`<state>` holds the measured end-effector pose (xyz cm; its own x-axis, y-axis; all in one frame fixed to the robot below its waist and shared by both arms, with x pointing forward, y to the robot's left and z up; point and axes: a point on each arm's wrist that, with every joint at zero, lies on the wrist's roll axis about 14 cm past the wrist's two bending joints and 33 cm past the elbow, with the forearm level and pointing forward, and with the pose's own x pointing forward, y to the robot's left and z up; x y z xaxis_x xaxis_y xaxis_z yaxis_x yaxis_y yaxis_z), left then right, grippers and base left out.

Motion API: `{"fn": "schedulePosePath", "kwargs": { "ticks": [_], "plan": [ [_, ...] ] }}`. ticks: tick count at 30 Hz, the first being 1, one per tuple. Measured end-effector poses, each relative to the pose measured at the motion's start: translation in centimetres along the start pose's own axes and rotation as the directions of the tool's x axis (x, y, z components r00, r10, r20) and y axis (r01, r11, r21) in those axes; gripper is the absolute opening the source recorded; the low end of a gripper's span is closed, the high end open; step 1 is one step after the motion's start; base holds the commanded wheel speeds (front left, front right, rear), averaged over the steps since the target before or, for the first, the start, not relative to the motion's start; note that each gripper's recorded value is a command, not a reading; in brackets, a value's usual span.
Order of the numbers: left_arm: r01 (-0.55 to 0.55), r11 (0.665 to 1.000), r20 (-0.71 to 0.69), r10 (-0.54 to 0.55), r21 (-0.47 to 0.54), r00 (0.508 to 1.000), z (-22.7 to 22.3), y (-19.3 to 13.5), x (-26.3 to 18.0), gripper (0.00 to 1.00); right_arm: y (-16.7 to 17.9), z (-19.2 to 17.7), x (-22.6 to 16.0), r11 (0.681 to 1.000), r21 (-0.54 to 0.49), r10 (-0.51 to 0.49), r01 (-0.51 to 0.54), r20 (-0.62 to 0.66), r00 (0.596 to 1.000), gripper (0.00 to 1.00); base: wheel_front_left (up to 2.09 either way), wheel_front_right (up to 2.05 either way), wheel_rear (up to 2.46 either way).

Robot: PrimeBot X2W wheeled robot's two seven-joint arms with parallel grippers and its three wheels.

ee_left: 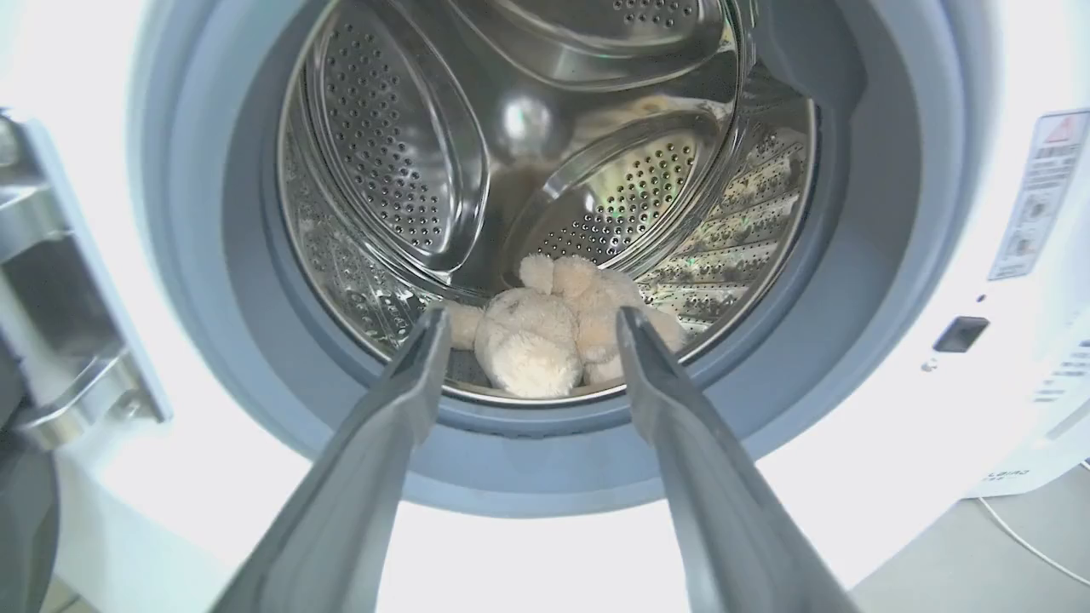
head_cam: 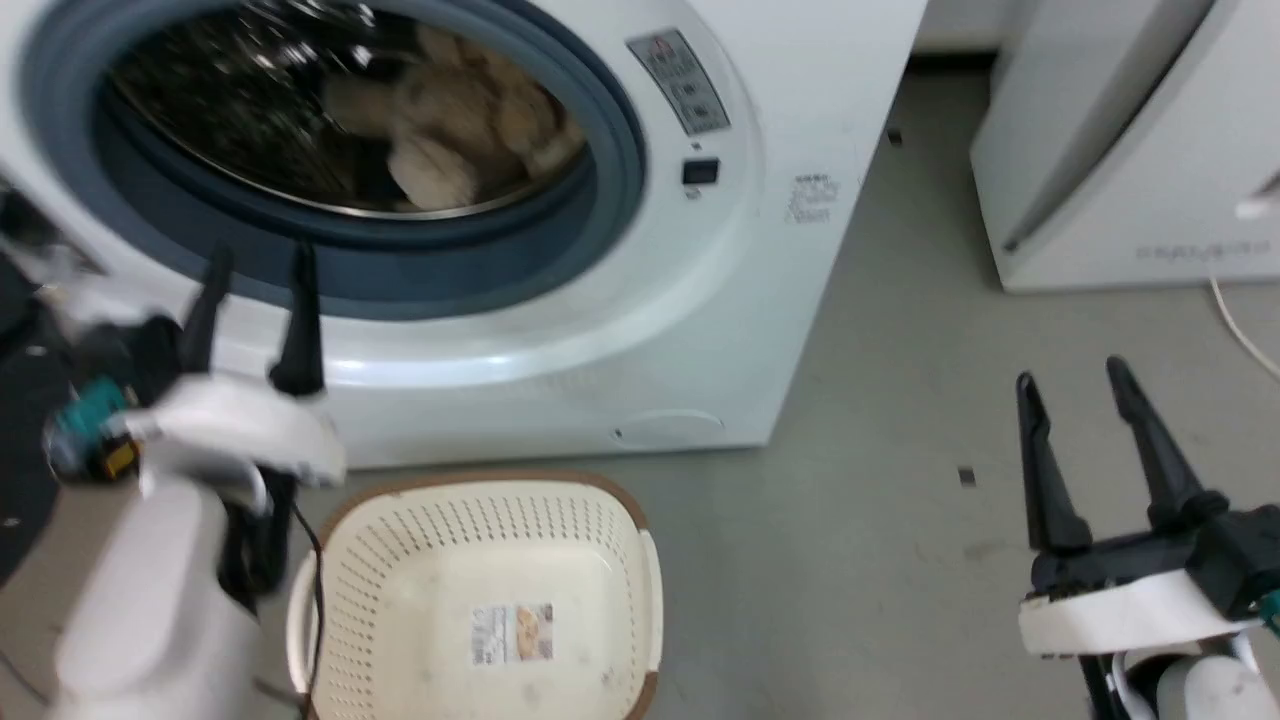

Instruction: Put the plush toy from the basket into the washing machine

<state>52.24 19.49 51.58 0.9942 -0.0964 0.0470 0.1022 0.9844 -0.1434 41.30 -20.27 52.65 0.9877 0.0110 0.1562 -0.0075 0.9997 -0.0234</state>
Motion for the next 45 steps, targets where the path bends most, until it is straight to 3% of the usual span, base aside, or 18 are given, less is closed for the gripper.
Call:
{"fn": "schedulePosePath", "kwargs": {
  "ticks": [15,33,34,45],
  "plan": [
    [-0.105,0.994,0.043,0.105,-0.015,0.994,-0.1,-1.3,-13.9,1.0,3.3,2.9,-3.4,0.995,0.028,0.09,-0.092,0.06,0.994,1.0,0.0,0.0,0.0],
    [-0.103,0.994,0.003,0.103,0.024,0.995,-1.9,-2.8,-17.4,1.0,3.0,2.2,-5.1,0.995,0.057,0.078,-0.079,0.031,0.997,1.0,0.0,0.0,0.0],
    [-0.102,0.995,0.006,0.102,0.019,0.995,-1.8,-2.8,-17.4,0.0,3.0,2.2,-5.1,0.995,0.057,0.077,-0.079,0.03,0.997,0.0,0.0,0.0,0.0],
    [-0.101,0.995,-0.005,0.101,0.018,0.995,-1.9,-2.9,-17.4,0.0,3.1,2.1,-5.1,0.995,0.058,0.079,-0.08,0.022,0.997,0.0,0.0,0.0,0.0]
  ]
}}
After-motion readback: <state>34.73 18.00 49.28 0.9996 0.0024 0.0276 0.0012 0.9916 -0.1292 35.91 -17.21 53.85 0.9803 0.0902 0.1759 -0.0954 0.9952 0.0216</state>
